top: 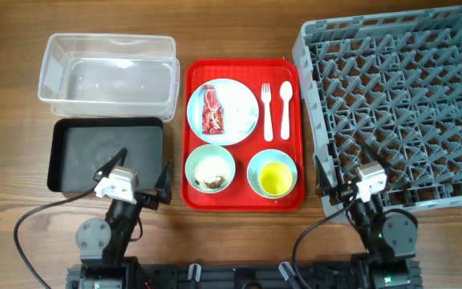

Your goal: Sort waste into correct bins and load items into the dishwasher rack

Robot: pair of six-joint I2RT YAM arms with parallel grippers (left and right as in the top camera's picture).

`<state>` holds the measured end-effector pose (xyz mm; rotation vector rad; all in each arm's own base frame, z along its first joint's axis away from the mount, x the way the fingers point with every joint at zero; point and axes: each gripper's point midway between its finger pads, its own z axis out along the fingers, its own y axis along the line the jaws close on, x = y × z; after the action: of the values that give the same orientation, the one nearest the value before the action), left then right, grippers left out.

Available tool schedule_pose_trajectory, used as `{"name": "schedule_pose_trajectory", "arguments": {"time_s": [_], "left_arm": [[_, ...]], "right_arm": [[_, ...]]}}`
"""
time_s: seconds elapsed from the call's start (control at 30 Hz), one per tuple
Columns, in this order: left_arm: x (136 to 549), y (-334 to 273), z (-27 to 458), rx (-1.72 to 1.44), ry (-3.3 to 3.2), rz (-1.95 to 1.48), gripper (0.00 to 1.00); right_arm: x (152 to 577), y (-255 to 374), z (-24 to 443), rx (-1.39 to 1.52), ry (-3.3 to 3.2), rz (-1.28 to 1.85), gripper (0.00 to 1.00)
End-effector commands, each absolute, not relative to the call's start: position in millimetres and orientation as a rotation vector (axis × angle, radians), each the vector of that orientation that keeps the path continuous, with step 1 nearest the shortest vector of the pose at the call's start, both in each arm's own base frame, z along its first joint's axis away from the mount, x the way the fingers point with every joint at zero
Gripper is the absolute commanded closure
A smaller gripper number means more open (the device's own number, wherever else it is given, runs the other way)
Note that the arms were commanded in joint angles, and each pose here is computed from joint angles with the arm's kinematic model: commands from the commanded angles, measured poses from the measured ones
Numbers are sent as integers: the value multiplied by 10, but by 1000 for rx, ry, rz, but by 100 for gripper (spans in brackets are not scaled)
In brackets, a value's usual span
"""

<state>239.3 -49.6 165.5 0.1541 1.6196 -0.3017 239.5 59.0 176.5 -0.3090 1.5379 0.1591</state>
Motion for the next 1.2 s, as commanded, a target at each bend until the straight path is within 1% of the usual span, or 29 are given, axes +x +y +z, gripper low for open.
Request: {"name": "schedule_pose_trajectory", "arguments": {"time_s": [0.0,0.47,0.7,0.73,0.83,0.93,1.0,1.07,1.17], "left_arm": [[2397,-487,1640,162,1615,-284,0],[2404,-467,1675,150,1601,-276,0],[2359,-608,1645,213,1610,-349,0],[2359,-608,1645,213,1611,-349,0],[2347,-639,1658,229,1604,-364,0],[2248,-850,1729,340,1562,-466,0],[2162,-984,1833,378,1523,-572,0],[2140,-998,1977,290,1503,-685,0],[2087,-997,2271,255,1440,-735,0]], "right_arm": [[2389,588,1785,-317,1526,153,0],[2389,588,1785,-317,1526,153,0],[2388,591,1786,-317,1525,155,0],[2368,651,1786,-320,1526,210,0],[2345,711,1800,-204,1550,389,0],[2343,716,1831,-70,1561,531,0],[2278,838,1930,-123,1535,606,0],[2177,959,2109,-200,1500,662,0],[2055,1021,2465,-254,1460,687,0]]}}
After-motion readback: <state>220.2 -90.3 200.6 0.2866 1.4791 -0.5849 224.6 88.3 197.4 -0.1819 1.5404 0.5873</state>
